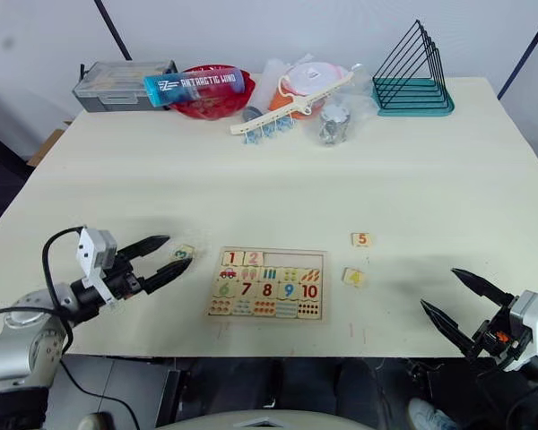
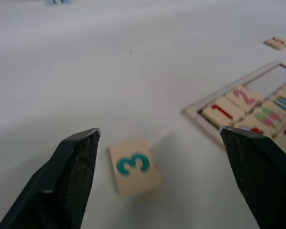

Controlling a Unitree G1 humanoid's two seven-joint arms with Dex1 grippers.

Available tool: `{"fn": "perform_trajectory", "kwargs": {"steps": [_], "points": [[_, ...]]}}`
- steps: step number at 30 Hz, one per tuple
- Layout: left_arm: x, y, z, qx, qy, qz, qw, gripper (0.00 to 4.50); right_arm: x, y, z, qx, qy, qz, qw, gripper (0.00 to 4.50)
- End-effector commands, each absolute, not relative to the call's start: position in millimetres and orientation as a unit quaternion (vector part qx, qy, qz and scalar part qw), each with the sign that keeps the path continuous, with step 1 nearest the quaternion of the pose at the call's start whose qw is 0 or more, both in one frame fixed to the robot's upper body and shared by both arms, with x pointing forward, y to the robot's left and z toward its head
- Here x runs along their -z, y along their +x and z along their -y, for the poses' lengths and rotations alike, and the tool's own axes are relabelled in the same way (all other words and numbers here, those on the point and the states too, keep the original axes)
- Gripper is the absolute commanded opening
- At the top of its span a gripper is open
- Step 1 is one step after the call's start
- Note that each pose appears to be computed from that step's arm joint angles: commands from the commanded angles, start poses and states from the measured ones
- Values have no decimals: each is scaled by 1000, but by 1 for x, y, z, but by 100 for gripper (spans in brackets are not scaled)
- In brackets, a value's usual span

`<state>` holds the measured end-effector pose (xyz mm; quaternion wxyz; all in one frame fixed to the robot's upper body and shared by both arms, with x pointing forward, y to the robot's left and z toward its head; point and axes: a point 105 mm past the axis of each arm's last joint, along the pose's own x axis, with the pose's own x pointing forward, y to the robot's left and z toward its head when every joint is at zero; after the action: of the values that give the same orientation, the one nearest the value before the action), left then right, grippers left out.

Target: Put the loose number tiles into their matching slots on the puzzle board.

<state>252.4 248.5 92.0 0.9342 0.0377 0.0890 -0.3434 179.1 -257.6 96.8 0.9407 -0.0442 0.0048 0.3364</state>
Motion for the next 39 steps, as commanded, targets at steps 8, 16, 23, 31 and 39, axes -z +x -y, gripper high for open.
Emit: {"fn": "perform_trajectory", "kwargs": {"steps": [8,16,23,31,39], "points": [[-89,229,-268,283,55,-89,953,429,-102,168,262,-335,-92,7,938,450],[-83,219,-272,266,44,-100,958,429,-100,167,258,-344,-88,3,935,450],[-80,219,-271,266,43,-102,958,429,-102,169,257,-347,-90,4,934,450],[-82,225,-267,274,47,-96,956,429,-101,168,255,-346,-91,5,934,450],[-82,228,-264,280,55,-92,954,429,-101,169,254,-343,-91,8,935,450]]}}
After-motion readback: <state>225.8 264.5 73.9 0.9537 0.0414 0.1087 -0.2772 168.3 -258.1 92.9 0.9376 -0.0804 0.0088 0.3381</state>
